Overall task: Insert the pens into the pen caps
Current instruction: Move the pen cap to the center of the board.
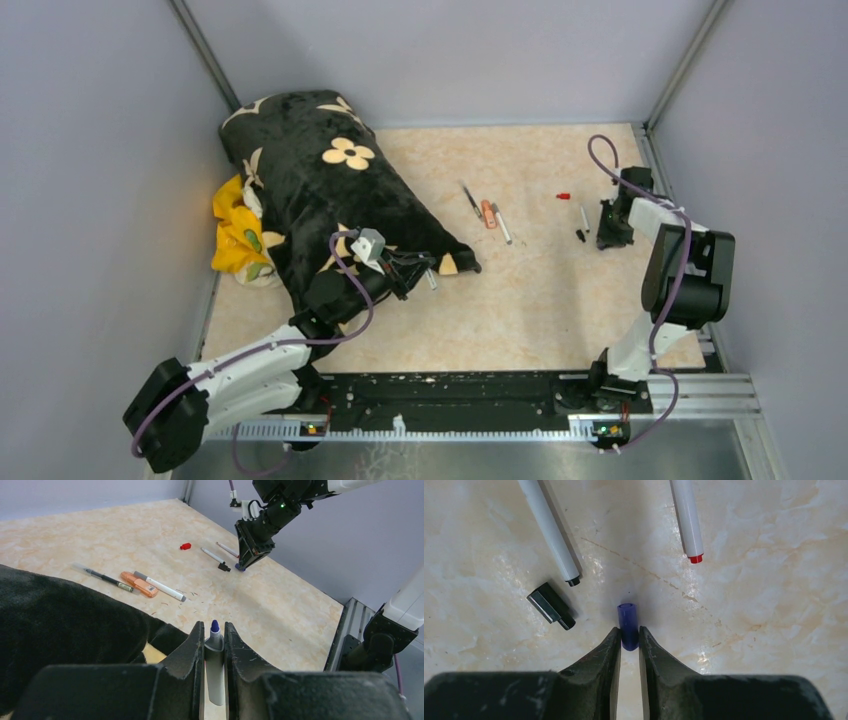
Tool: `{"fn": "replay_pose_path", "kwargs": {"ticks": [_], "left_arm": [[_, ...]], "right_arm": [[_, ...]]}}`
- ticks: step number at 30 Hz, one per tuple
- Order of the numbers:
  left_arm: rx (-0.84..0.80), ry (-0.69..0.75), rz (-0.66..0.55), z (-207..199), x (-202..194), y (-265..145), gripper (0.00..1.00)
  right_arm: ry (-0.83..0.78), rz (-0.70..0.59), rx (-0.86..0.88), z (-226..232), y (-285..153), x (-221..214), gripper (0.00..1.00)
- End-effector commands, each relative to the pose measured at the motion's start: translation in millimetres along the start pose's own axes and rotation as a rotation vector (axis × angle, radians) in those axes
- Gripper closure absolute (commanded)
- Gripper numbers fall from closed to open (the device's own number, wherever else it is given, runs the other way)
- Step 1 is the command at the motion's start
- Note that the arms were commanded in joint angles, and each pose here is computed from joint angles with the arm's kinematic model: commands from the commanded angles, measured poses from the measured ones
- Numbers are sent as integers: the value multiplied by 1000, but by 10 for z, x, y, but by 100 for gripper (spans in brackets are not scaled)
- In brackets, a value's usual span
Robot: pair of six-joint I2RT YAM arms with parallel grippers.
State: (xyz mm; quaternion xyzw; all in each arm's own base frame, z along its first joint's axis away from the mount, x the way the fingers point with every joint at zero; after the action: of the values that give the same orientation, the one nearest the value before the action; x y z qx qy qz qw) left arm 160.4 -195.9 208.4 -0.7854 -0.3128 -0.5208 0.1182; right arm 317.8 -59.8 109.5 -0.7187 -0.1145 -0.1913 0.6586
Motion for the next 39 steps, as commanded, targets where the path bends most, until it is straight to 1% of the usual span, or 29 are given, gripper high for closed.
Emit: {"fn": "replay_pose_path", "kwargs": {"ticks": [1, 6, 9, 11, 13, 15, 17, 18, 20, 22, 26, 28, 30, 34, 36, 39], "left_arm": [[1, 14, -4, 10, -5, -63, 100], [6, 14, -13, 11, -3, -98, 100], [6, 14, -12, 14, -6, -95, 100], [5, 14, -12, 14, -6, -92, 100], [1, 13, -12, 10, -7, -91, 100], [-2, 10, -11, 5, -5, -92, 100], [-7, 7, -13, -2, -1, -93, 100], [-9, 5, -14, -6, 3, -91, 100], [-16, 0, -14, -15, 6, -90, 100], [-22, -7, -14, -25, 10, -87, 100], [-40, -30, -21, -56, 27, -80, 100], [-44, -51, -24, -65, 24, -83, 100], [-49, -69, -28, -72, 17, -87, 100], [-63, -98, -32, -97, 18, -93, 100], [-59, -113, -38, -101, 20, -109, 100], [-46, -133, -62, -97, 29, -147, 100]], "right_arm": [[-11, 9, 20, -12, 46, 34, 80], [-21, 53, 25, -8, 157, -2, 78], [-29, 69, 27, -15, 182, -29, 79], [-40, 73, 27, -19, 182, -34, 87], [-48, 69, 28, -18, 164, -30, 100], [-47, 42, 24, -28, 104, 2, 100], [-80, -22, 17, -51, -20, 69, 100], [-95, -64, 44, -34, -101, 106, 100], [-167, -145, 123, 15, -289, 157, 100], [-281, -220, 265, 103, -510, 181, 100], [-561, -357, 670, 441, -858, 77, 100], [-697, -360, 812, 730, -917, -54, 100], [-820, -322, 894, 1085, -878, -247, 100], [-1005, -253, 836, 1724, -795, -426, 100], [-1035, -228, 817, 1956, -753, -492, 100], [-1023, -165, 793, 2091, -628, -622, 100]]}}
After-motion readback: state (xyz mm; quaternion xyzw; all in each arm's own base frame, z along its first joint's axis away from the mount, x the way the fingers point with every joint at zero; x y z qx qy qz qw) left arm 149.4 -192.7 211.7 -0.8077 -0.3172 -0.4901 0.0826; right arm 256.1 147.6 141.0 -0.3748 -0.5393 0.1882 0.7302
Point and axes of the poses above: each gripper's point midway between its finger pads, its own y axis out along the fingers, its own z axis along the line the jaws close on, x = y × z, the point moved 9 cm from there along -y, back along the fingers, and after that the axes turned 8 degrees about -y, right-handed, at the moved point
